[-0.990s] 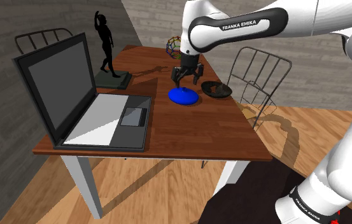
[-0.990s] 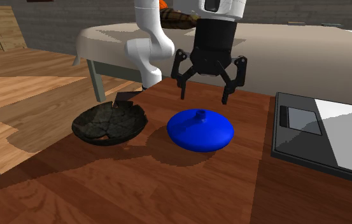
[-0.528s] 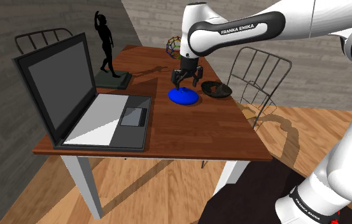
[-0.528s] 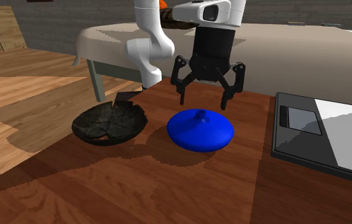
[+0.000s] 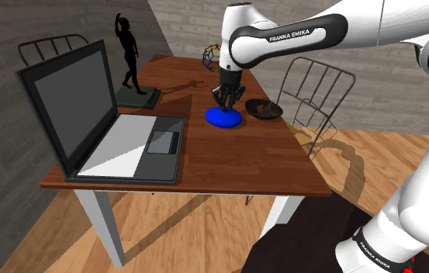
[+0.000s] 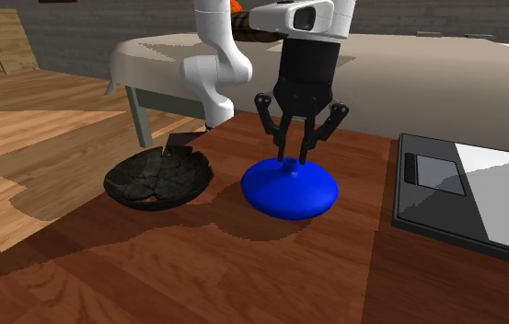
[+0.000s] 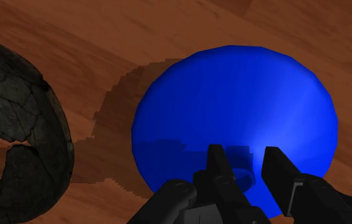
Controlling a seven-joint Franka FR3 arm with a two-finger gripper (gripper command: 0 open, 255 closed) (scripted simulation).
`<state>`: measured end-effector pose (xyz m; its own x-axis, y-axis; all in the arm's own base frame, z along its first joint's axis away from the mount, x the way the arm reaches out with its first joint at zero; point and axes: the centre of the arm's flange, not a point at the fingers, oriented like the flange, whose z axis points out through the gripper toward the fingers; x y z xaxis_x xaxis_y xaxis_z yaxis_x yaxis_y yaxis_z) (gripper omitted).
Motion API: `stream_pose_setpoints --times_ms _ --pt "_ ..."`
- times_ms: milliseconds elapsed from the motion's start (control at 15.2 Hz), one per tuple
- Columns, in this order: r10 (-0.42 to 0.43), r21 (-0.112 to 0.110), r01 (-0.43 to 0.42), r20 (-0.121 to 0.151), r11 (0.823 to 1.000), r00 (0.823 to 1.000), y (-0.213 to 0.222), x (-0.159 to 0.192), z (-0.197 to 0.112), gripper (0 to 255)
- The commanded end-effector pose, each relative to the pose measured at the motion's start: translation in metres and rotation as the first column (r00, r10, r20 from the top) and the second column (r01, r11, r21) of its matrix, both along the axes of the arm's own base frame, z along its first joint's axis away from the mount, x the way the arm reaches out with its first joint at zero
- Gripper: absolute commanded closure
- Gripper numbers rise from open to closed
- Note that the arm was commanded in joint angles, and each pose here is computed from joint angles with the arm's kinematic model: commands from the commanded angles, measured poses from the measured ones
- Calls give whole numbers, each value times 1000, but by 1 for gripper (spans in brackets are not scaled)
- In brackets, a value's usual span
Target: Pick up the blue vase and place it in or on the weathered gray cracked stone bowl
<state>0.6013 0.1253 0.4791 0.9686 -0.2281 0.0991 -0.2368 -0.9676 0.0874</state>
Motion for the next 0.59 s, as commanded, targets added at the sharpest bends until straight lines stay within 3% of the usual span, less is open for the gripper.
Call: stream_pose_setpoints --times_ms 0,264,528 --pt "0 0 0 -1 1000 1000 0 0 0 255" --pt "0 0 0 -1 1000 1000 0 0 0 255" --pt "0 0 0 -1 1000 1000 0 0 21 255"
